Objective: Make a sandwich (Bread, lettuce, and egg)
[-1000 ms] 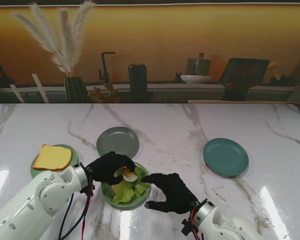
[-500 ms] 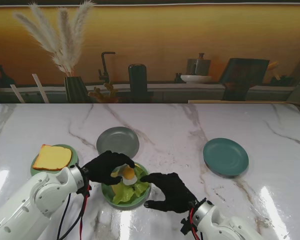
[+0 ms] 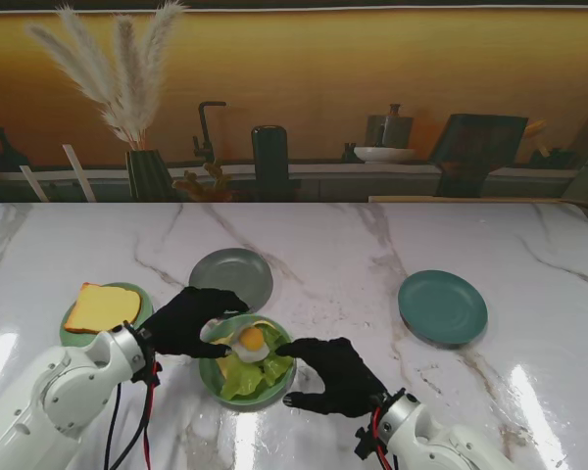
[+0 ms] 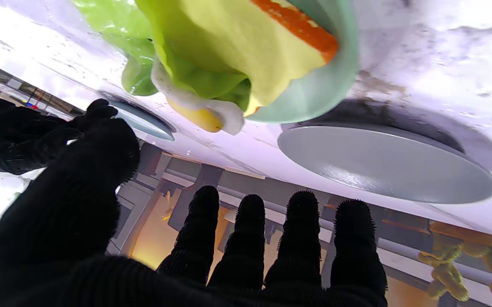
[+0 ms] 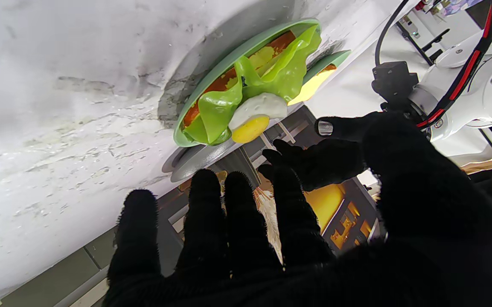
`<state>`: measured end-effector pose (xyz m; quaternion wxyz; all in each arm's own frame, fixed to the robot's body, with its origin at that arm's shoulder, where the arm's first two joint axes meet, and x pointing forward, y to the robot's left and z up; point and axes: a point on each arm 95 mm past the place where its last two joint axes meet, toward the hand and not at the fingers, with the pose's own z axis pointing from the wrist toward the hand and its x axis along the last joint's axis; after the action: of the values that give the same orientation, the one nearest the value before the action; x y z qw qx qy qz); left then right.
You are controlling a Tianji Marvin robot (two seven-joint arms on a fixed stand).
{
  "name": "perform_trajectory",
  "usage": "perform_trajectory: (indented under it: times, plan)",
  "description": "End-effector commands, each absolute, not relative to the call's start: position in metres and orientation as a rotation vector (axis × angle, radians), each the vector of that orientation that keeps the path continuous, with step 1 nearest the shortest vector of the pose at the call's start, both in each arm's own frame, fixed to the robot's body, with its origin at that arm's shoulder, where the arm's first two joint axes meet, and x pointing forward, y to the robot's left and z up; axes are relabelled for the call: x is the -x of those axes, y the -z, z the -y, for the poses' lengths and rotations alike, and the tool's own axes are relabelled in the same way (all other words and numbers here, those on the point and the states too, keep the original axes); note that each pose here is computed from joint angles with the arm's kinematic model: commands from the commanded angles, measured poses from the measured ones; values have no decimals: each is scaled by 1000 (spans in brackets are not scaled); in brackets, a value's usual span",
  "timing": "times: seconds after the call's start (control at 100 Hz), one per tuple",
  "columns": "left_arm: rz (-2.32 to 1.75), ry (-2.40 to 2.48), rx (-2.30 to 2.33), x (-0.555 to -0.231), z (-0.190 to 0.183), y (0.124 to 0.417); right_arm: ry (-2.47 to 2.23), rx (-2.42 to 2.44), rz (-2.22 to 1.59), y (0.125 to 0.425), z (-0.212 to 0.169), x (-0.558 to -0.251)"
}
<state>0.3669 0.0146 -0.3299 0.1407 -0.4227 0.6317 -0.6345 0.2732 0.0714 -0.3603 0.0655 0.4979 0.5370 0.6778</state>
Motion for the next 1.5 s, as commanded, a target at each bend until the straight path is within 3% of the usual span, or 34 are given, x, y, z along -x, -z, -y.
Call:
perform_trajectory:
  times: [0.0, 0.62, 1.49]
  plan:
    - [-1797, 1802, 1218, -367, -22, 327, -2066, -1502, -1605, 360, -77, -272]
    - [-1647, 1385, 1230, -380, -110, 311, -2063, -1484, -1605, 358, -75, -273]
    - [-1627, 997, 1276, -389, -189, 335, -2063, -1495, -1634, 359, -79, -271]
